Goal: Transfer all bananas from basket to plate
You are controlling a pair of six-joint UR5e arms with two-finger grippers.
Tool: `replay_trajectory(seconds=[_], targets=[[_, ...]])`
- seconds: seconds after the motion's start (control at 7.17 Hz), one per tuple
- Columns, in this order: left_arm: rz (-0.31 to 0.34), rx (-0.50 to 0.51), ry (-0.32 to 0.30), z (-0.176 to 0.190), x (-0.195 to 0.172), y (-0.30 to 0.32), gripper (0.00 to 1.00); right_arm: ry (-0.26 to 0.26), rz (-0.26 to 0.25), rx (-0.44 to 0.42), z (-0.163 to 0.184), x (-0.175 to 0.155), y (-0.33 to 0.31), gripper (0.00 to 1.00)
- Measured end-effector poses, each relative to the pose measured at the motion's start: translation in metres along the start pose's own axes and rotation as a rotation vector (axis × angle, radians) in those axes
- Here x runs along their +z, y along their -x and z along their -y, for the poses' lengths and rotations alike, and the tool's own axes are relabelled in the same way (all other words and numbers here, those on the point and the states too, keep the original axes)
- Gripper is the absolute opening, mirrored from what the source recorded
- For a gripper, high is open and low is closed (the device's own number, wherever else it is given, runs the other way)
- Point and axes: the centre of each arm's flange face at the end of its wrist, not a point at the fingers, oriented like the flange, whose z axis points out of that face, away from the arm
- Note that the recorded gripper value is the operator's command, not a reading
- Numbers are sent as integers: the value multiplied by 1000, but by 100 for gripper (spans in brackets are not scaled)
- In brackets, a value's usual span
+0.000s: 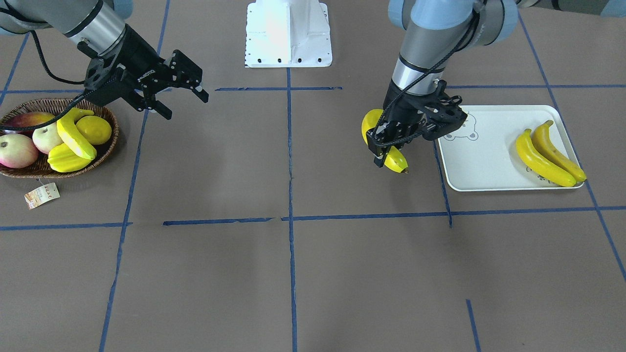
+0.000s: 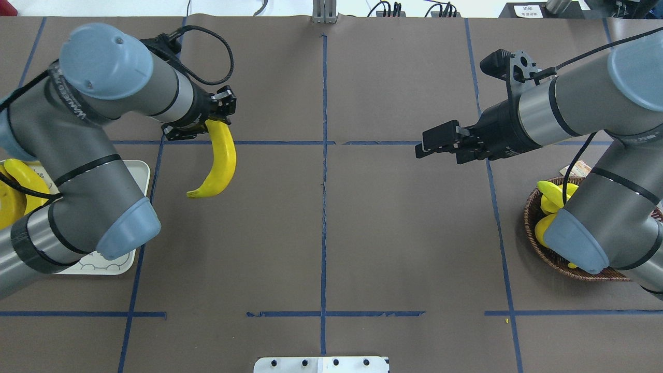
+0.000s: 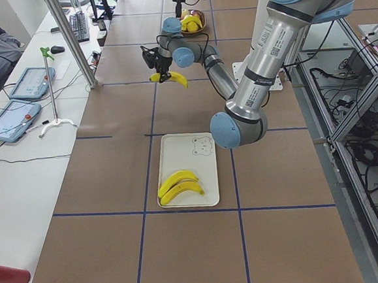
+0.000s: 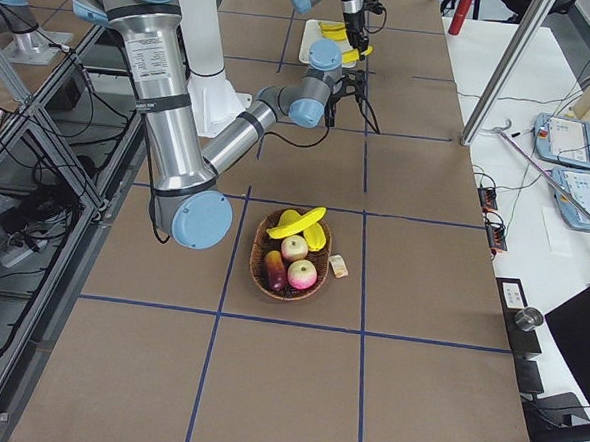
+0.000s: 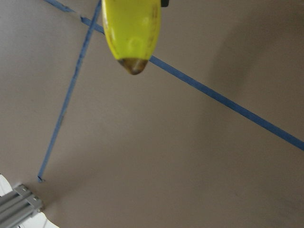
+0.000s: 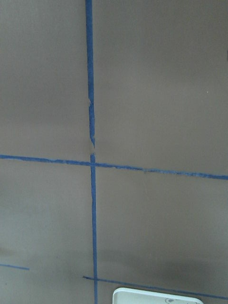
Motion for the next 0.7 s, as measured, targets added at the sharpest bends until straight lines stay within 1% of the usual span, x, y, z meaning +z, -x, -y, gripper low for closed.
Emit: replay_trajectory(seconds=[0.14, 0.28, 0.42, 0.56, 0.7], targets=[[75, -11, -14, 19, 3, 31, 0, 13, -77, -21, 9, -1, -16, 99], [143, -12, -24, 37, 11, 69, 0, 40, -159, -56, 17, -1, -33, 99], [200, 5, -31, 55, 17, 111, 4, 71, -230, -90, 23, -3, -48, 99], [250, -13, -35, 77, 20, 155, 5, 98, -285, -127, 28, -9, -66, 99], [265, -76, -42, 95, 23, 191, 5, 118, -320, -157, 30, -16, -83, 99]])
